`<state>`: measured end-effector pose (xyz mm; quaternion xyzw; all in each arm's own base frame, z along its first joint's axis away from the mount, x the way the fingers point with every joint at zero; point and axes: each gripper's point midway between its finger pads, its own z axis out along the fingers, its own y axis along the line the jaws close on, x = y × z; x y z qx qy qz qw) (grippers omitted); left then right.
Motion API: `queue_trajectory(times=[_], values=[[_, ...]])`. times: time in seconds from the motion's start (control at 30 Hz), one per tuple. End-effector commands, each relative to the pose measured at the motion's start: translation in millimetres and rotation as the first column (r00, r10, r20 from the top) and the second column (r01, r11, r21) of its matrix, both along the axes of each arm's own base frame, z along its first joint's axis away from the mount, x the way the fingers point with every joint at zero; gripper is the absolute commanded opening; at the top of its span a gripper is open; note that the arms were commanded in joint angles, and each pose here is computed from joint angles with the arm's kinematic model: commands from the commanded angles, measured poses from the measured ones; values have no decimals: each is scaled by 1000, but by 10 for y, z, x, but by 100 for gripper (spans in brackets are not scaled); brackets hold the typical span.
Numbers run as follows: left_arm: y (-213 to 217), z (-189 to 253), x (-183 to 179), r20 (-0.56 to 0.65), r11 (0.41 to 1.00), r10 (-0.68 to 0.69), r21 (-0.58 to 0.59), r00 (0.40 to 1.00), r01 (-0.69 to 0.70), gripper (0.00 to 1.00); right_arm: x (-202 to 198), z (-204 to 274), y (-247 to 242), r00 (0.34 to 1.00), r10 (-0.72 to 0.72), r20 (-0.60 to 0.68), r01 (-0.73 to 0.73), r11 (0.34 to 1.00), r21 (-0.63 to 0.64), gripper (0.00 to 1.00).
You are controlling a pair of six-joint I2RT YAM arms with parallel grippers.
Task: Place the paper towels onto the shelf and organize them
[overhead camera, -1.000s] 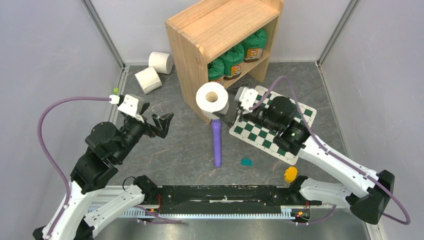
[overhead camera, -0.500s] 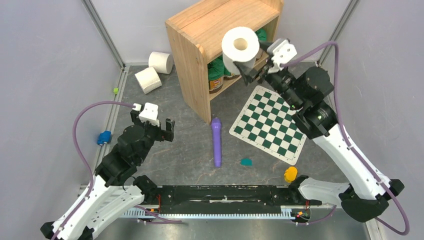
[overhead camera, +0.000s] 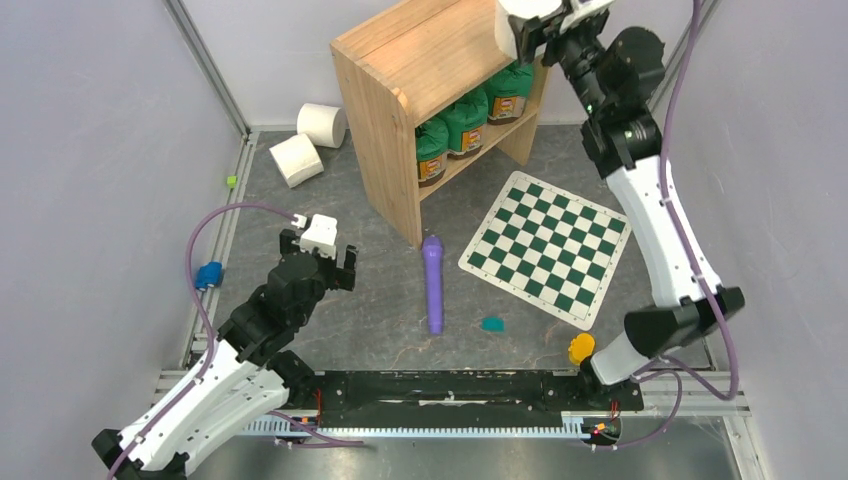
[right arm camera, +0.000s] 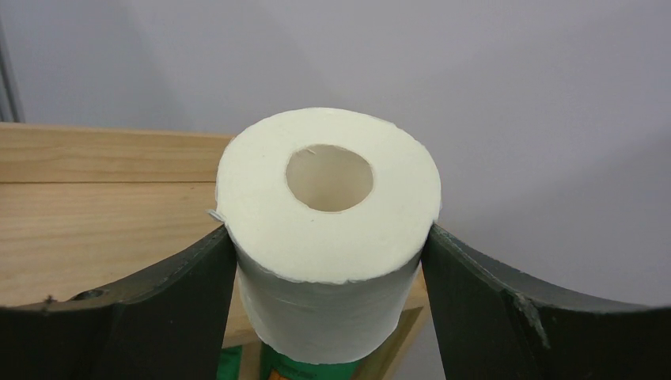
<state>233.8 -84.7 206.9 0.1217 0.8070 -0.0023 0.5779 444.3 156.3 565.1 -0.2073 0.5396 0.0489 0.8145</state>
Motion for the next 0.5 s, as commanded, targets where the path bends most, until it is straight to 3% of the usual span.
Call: queue_trajectory(times=[0.0,0.3,0.47], values=[[45,79,91,47,999,50,8,998,-50,100,81,581,-127,985,69,157,-86,991,101,0],[57,-79,151,-1,994,62,94,998,-62,100,520,515,-73,966,149,213,-183,971,152,1],[54,-134,164,-19,991,66,114,998,-64,100,810,287,-92,974,124,187,-157,972,173,11]])
